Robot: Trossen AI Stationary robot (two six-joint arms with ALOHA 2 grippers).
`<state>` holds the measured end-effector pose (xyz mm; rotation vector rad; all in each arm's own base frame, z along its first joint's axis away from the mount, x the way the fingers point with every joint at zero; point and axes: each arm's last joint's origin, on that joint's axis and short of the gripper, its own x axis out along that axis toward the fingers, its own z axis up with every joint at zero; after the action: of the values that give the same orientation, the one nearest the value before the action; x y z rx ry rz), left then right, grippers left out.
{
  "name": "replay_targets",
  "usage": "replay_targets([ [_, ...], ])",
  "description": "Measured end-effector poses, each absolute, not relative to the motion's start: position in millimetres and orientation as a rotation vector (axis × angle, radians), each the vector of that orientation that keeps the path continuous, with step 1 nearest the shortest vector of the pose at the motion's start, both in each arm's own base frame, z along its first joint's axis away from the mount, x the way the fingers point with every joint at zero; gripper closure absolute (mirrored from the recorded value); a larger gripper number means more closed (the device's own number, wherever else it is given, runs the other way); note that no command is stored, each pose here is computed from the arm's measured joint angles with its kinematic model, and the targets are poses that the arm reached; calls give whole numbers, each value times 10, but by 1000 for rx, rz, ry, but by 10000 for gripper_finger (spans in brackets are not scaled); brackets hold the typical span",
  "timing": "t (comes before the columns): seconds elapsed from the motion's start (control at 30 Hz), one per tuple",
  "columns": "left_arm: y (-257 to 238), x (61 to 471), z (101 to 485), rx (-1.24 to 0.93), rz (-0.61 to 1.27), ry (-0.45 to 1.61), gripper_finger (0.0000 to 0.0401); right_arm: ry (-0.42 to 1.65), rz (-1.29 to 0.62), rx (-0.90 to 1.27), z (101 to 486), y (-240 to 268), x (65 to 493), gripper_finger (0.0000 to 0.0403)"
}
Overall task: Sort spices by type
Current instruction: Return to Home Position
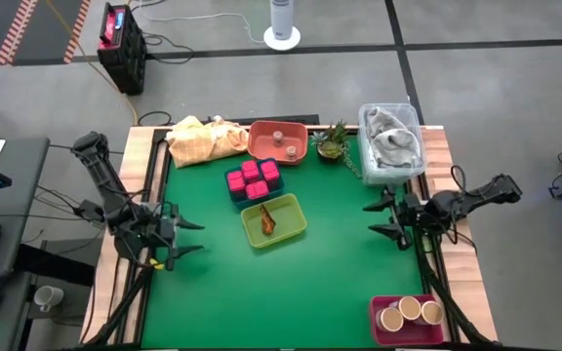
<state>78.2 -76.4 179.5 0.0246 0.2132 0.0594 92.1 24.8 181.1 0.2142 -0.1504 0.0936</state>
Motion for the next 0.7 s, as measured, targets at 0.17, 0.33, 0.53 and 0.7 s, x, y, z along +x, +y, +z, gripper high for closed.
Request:
replay_targets([
  [0.17, -740, 827, 1796, 65, -3, 246, 193, -127, 93, 225, 1787, 249, 925, 112],
  [0.33, -664, 823, 1855, 101, -56, 222, 218, -99, 90, 216, 1758, 250, 929, 112],
  [0.53, -516, 690, 1946, 52, -167, 137, 242, -95, 90, 215, 1753, 251, 929, 112],
  [0.7, -479, 633, 2009, 2, -249, 62, 257, -94, 90, 215, 1752, 251, 930, 112],
])
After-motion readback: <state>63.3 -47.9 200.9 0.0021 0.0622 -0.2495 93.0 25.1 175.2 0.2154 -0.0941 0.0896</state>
